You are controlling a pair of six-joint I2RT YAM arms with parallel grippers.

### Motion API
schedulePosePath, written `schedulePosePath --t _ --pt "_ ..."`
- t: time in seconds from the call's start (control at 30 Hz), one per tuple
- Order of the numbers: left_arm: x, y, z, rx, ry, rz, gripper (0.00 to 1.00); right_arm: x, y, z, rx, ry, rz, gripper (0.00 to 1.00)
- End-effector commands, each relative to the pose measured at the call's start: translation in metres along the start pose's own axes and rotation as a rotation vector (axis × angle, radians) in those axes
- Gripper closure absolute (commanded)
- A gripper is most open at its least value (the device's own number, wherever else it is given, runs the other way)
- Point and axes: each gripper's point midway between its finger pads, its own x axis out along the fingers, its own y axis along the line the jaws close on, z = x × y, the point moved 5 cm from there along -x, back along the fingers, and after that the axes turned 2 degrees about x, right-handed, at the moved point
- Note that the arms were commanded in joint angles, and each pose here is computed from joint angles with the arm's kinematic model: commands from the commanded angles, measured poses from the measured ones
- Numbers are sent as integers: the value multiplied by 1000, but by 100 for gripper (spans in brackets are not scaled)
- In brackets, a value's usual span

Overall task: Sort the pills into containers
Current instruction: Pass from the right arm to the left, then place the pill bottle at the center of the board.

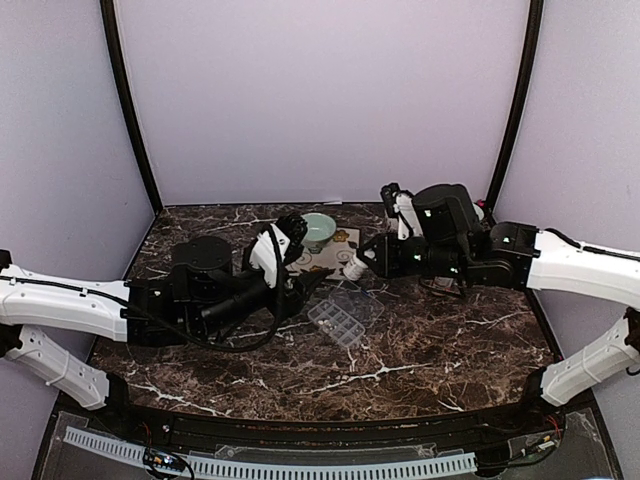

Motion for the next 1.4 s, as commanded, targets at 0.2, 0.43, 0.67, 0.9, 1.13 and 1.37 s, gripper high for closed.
schedulePosePath --t 0.2,0.43,0.67,0.9,1.13,1.37 --pt "-13 4 -14 -45 28 12 41 -10 -68 -22 -56 -49 -331 100" --pt "-15 2 -16 -78 32 -11 41 6 -112 -44 -64 -40 -483 100" --pt "-17 3 -22 -97 44 -25 41 25 -143 -56 -75 -43 -575 100" --pt "-20 4 -27 -116 50 -26 41 52 -166 -60 -86 -7 -635 100" --pt "-21 6 -31 -123 55 -23 41 65 -178 -57 -75 0 -640 100" --pt "-19 7 -34 -128 59 -24 41 75 -184 -57 -74 12 -649 100"
